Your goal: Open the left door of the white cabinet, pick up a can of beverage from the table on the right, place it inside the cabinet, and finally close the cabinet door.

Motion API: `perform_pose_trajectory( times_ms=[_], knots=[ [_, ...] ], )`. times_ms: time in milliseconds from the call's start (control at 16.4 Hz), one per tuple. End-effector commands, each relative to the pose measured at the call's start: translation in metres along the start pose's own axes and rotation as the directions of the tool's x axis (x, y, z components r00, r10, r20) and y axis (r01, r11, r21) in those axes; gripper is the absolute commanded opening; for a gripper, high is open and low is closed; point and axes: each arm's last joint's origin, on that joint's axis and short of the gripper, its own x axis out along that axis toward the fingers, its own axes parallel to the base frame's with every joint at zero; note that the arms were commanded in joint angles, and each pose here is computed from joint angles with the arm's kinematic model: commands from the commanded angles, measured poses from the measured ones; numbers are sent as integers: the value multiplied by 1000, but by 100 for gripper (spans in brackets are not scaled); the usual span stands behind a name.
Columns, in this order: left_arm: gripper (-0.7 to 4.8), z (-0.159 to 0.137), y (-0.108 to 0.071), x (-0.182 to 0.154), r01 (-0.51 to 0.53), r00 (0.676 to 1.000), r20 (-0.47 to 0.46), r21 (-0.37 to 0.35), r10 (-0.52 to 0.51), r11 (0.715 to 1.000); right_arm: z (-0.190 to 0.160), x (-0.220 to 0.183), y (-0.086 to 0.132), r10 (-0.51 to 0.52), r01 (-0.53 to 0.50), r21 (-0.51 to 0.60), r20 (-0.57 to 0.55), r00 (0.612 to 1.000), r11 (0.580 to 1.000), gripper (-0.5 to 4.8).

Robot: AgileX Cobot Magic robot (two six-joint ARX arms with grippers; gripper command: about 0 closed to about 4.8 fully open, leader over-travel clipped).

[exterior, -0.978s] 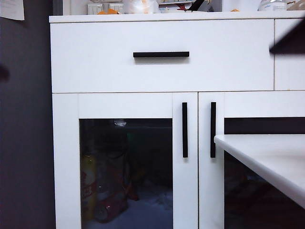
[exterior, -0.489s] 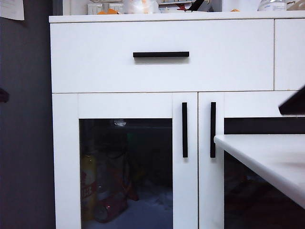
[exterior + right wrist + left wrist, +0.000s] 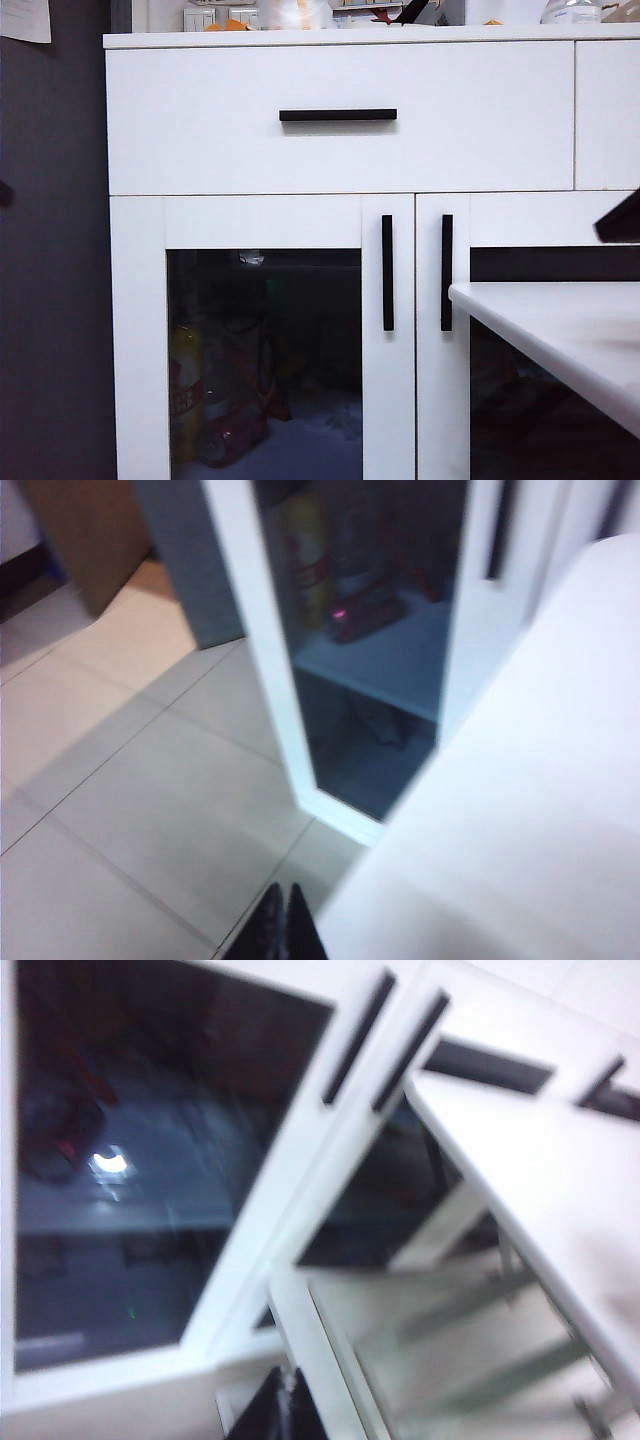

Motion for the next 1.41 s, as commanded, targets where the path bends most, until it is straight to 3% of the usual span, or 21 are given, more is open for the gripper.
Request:
perform_pose_trajectory(
  times_ms=[61, 183, 245, 367, 611, 734, 917, 1406],
  knots=[
    [-5, 7, 11, -5, -102, 992, 76, -21, 104, 995, 7, -6, -11, -90, 86, 45, 88, 992, 995, -5],
    [-5, 13, 22, -13, -229, 958, 167, -55, 235, 972, 12, -16, -25, -233, 217, 103, 180, 956, 971, -5],
    [-5, 15, 29, -18, -298, 926, 221, -75, 307, 952, 15, -23, -33, -324, 298, 140, 232, 917, 944, -5],
    [-5, 16, 38, -23, -392, 880, 244, -110, 407, 913, 18, -30, -43, -450, 411, 191, 275, 850, 892, -5],
    [-5, -2, 52, -17, -453, 859, 198, -140, 473, 881, -2, -24, -62, -591, 540, 244, 250, 767, 805, -5],
    [-5, -2, 53, -17, -455, 855, 210, -137, 475, 880, -17, -19, -64, -593, 554, 234, 154, 791, 799, -5],
    [-5, -3, 53, -17, -453, 857, 205, -136, 473, 881, -11, -19, -63, -580, 535, 234, 211, 787, 812, -5],
    [-5, -3, 53, -17, -454, 857, 203, -137, 473, 880, -12, -19, -63, -583, 538, 234, 209, 785, 809, -5]
  ],
)
